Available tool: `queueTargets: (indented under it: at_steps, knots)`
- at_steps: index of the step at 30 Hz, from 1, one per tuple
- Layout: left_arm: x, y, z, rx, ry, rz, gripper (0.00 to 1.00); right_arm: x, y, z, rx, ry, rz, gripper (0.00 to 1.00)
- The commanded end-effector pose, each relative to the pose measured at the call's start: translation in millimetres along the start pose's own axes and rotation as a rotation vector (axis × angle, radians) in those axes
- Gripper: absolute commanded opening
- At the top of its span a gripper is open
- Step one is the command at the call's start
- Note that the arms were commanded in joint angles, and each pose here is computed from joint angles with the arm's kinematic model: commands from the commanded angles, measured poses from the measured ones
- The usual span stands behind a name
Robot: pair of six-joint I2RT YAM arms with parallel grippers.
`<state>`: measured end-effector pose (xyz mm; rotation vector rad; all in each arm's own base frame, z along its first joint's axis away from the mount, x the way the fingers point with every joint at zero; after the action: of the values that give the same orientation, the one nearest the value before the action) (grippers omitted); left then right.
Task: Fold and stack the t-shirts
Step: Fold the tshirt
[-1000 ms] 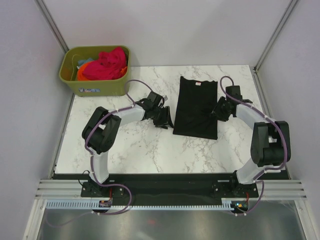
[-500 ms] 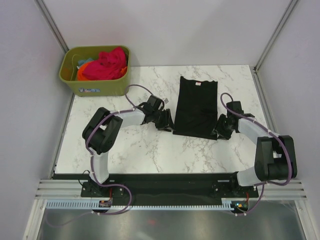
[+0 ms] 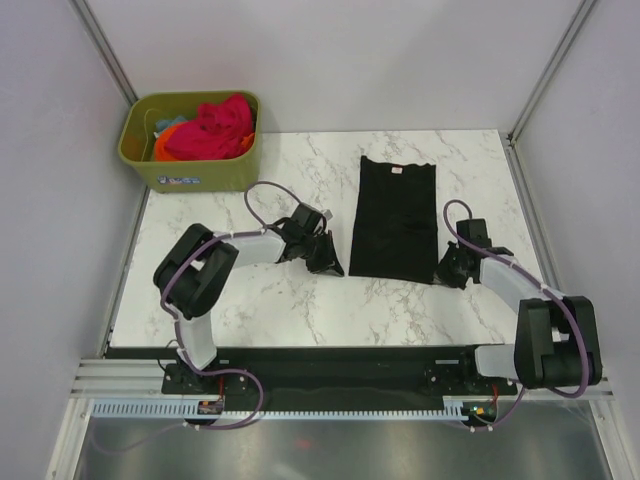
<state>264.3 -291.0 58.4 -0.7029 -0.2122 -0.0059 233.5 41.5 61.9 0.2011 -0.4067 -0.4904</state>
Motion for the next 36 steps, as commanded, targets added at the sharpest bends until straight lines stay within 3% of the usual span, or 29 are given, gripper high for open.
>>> queueTargets:
  at_steps: [1, 4, 7, 11, 13, 17, 27, 30, 31, 32, 34, 36]
  knots:
    - [-2.9, -19.4, 17.5, -0.010, -0.069, 0.011, 0.29, -12.6, -12.7, 8.9, -0.045, 0.002, -0.018, 0.00]
    - [-4.7, -23.9, 27.6, -0.008, -0.108, 0.022, 0.42, -24.3, -17.8, 10.2, -0.039, 0.009, -0.034, 0.00]
    - [-7.5, -32.8, 34.1, -0.033, -0.116, 0.011, 0.44, -31.1, -20.5, 9.2, -0.035, 0.012, -0.045, 0.01]
    - [-18.0, -43.6, 29.4, -0.082, -0.088, 0.002, 0.49, -24.2, -18.1, 14.7, -0.047, -0.015, -0.077, 0.39]
    - [-21.4, -46.1, 25.2, -0.102, -0.082, 0.023, 0.50, -22.0, -15.0, 18.4, -0.039, -0.029, -0.119, 0.48]
    - [-27.0, -45.5, 9.0, -0.101, -0.074, 0.056, 0.52, -19.2, -11.6, 23.6, -0.018, -0.072, -0.189, 0.50]
    - [-27.9, -31.5, -22.2, -0.060, -0.066, 0.141, 0.50, -20.1, -20.8, 16.5, -0.055, -0.126, -0.238, 0.44]
    - [-28.7, -25.8, -22.6, -0.027, -0.078, 0.153, 0.47, -25.6, -27.2, 15.2, -0.073, -0.139, -0.242, 0.38]
    - [-28.8, -24.6, -23.1, -0.019, -0.084, 0.153, 0.45, -28.7, -29.0, 14.1, -0.075, -0.135, -0.243, 0.30]
    - [-29.0, -23.1, -24.2, -0.012, -0.084, 0.153, 0.42, -28.8, -29.0, 14.6, -0.070, -0.141, -0.243, 0.25]
    - [-27.9, -23.7, -25.5, -0.013, -0.085, 0.153, 0.26, -28.7, -30.2, 14.7, -0.073, -0.144, -0.232, 0.07]
    - [-26.9, -25.4, -25.6, -0.017, -0.084, 0.152, 0.09, -27.1, -30.3, 17.2, -0.077, -0.152, -0.221, 0.00]
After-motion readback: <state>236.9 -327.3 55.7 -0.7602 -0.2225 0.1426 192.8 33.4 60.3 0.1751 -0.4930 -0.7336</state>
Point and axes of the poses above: each gripper's point midway between its finger pads, its own z axis back along the fingers, its own y axis along the line the jaws close on, x = y × z, the point moved 5 cm from there along z, back along the fingers, and after that the axes turned 2 degrees about z, right-handed, at the moved point
